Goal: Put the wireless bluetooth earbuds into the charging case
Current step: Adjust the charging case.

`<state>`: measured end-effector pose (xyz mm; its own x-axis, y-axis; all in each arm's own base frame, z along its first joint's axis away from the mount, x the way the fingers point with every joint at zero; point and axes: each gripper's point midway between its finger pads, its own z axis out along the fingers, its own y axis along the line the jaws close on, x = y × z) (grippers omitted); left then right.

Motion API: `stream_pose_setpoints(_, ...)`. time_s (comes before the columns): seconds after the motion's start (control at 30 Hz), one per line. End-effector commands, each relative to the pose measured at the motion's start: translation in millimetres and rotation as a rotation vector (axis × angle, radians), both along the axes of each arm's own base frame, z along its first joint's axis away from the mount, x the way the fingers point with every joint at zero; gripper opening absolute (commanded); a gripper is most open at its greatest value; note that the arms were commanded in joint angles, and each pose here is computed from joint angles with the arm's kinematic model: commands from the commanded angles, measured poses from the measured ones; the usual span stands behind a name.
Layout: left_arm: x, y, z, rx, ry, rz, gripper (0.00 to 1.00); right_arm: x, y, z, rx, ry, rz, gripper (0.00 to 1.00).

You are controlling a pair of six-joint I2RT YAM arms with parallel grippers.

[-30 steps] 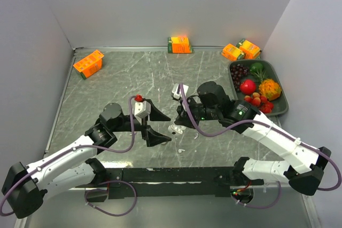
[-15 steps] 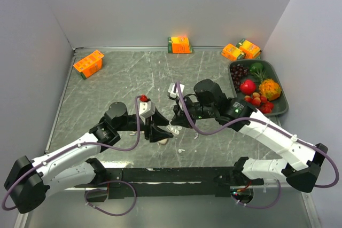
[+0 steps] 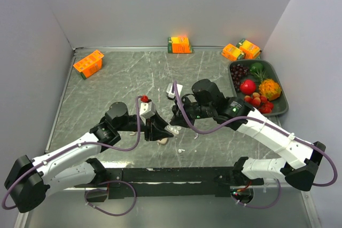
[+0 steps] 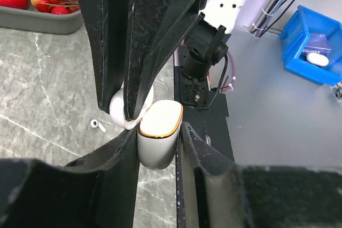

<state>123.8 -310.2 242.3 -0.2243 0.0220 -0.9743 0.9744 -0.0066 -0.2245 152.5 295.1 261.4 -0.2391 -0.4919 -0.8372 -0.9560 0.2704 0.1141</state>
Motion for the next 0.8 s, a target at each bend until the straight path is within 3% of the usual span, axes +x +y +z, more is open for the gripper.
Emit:
stream_pose_setpoints(0.0,2,-4,21,-0.051,-0.066,-0.010,0.09,-2,9,33,0.091,-0.042,0.027,0.00)
stream_pose_setpoints(0.03,2,-4,20,-0.048,-0.063,-0.006,0.01,-3,9,34,0.094,-0.039,0.028,0.00)
stream_pose_setpoints(0.17,2,-3,18,-0.050,-0.062,0.002,0.01,-4,10,36,0.100,-0.033,0.026,0.01)
stream_pose_setpoints(0.23,3,-2,16,-0.051,-0.060,0.011,0.01,-5,11,38,0.108,-0.022,0.023,0.14)
stream_pose_setpoints(0.27,4,-1,19,-0.060,-0.071,0.022,0.01,-5,11,40,0.117,-0.022,0.025,0.30)
stream_pose_setpoints(0.4,7,2,20,-0.071,-0.084,0.057,0.01,-6,11,51,0.152,-0.017,0.002,0.51)
stream_pose_setpoints(0.6,12,6,25,-0.089,-0.077,0.108,0.01,0,8,65,0.188,-0.024,-0.051,0.59)
stream_pose_setpoints(0.77,15,10,29,-0.108,-0.058,0.154,0.01,17,-6,66,0.227,-0.018,-0.174,0.61)
